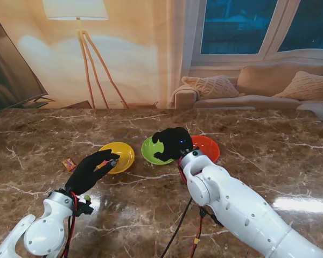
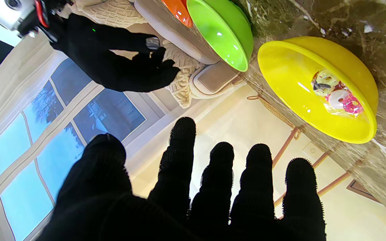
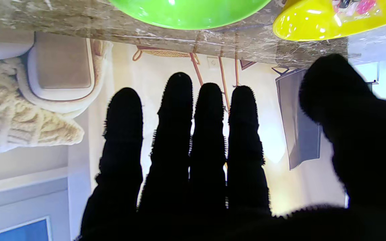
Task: Portion candies into small dishes
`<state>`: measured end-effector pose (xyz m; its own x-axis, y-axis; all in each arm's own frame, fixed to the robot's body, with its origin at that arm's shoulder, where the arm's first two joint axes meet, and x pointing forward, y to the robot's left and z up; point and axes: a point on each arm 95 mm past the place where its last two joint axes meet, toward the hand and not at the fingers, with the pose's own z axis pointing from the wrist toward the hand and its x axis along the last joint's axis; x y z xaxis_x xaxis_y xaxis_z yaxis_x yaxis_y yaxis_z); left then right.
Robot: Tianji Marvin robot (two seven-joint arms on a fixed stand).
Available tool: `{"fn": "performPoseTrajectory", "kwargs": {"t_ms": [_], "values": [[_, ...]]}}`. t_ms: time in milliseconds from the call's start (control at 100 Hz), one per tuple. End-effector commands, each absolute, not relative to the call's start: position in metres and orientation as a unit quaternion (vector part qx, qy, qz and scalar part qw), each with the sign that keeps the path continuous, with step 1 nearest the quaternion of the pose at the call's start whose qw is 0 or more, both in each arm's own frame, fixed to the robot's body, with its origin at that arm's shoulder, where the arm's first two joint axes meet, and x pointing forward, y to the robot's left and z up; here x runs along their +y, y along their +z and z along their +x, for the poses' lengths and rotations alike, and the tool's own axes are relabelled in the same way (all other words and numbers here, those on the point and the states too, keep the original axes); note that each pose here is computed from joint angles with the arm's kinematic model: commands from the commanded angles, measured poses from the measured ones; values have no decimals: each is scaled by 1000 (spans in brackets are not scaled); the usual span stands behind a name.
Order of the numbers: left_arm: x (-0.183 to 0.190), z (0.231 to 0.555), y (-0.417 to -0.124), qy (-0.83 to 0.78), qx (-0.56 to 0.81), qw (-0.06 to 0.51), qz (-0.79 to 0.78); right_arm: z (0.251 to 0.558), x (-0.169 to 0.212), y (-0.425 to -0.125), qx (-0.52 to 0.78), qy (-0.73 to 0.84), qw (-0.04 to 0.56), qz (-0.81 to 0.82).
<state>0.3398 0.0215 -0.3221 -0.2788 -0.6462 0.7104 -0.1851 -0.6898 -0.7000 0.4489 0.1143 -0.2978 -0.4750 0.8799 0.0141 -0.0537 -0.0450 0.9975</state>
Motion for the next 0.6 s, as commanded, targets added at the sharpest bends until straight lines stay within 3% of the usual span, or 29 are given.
{"fn": "performPoseTrajectory", "kwargs": {"t_ms": [0,590], "values": [[19,339,-325,-712,362,156,-581,435,101,-316,596,617,367,360],[5,343,-331,-709,375,134,-582,347,9,-323,517,625,389,437]]}}
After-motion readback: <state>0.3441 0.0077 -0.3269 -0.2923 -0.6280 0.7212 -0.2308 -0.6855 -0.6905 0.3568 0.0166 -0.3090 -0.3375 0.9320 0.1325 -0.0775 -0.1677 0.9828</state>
